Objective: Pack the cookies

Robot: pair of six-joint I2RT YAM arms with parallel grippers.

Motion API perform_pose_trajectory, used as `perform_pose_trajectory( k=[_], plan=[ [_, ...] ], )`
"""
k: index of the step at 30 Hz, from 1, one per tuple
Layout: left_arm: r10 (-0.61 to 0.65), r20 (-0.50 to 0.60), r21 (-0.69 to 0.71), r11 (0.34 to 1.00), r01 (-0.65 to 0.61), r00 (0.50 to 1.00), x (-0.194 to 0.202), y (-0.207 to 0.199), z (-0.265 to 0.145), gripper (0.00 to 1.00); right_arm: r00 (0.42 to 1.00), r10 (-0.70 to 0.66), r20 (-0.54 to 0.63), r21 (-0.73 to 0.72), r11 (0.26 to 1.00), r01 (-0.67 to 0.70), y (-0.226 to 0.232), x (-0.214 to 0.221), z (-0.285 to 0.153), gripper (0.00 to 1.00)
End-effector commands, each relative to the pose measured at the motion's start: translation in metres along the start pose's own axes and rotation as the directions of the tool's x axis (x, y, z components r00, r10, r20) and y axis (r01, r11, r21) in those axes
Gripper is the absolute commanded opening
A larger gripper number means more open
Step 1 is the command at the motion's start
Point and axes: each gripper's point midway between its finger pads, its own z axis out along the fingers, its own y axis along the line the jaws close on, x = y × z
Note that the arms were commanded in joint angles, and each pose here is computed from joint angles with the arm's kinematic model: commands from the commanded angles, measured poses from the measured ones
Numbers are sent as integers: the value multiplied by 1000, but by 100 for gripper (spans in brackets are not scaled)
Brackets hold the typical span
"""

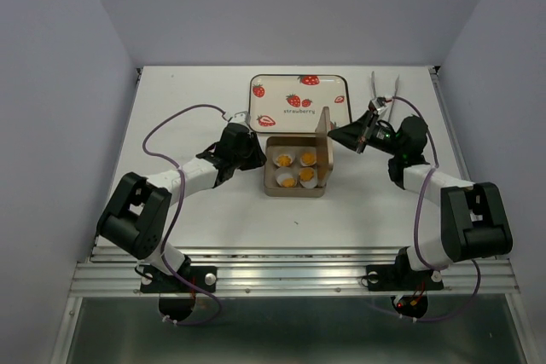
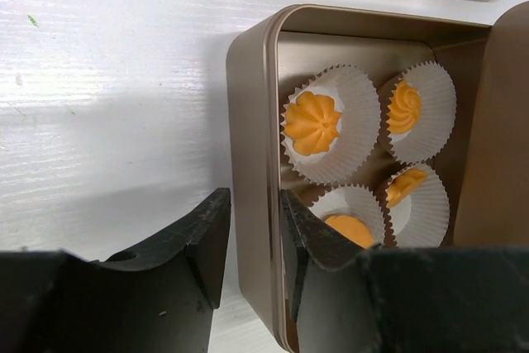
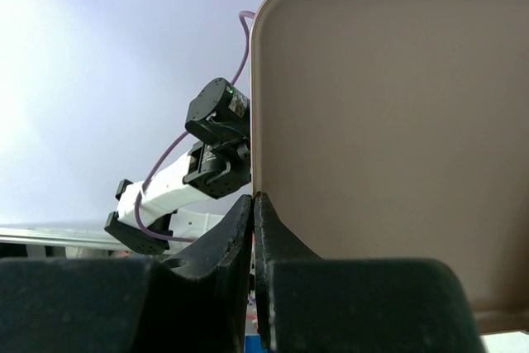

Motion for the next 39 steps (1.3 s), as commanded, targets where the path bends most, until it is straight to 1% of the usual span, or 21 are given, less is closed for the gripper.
perform_pose_trajectory(
  k=[1,5,10,15,17,21,24,30,33,34,36,37,39],
  plan=[
    [10,44,15,1000,-10,999,-18,-12,-1,41,997,-81,15,-48,996,81,13,-5,-12,9],
    [10,44,15,1000,-10,999,-19,-12,0,38,998,-60,26,-27,998,61,3,-10,-22,11],
    [10,43,14,1000,-10,999,-20,-13,0,37,998,-51,43,3,999,51,-13,-14,-33,14],
    [10,43,14,1000,-10,999,-21,-14,1,37,999,-47,22,14,999,46,-23,-12,-33,18],
    [13,46,16,1000,-13,999,-24,-16,2,37,999,-44,30,22,999,43,-27,-14,-35,19],
    [18,42,13,1000,-18,999,-24,-16,4,34,998,-31,51,37,999,29,-34,-21,-39,28],
    [21,42,13,1000,-21,999,-25,-17,4,34,996,-35,78,48,998,32,-38,-28,-43,31],
    [25,38,11,1000,-25,999,-27,-18,7,34,995,-44,89,104,994,34,-56,-34,-42,36],
    [24,37,9,1000,-24,999,-28,-19,8,34,994,-73,83,143,988,60,-63,-37,-42,36],
    [25,34,8,1000,-25,999,-28,-19,9,34,994,-77,80,190,980,61,-75,-37,-43,36],
    [26,35,9,1000,-27,999,-29,-20,9,34,989,-116,90,253,963,90,-81,-45,-44,36],
    [28,38,11,1000,-28,999,-31,-21,9,34,988,-121,99,342,936,80,-100,-46,-49,36],
    [29,35,7,1000,-29,999,-31,-20,9,34,979,-162,119,411,906,100,-106,-55,-54,32]
  ],
)
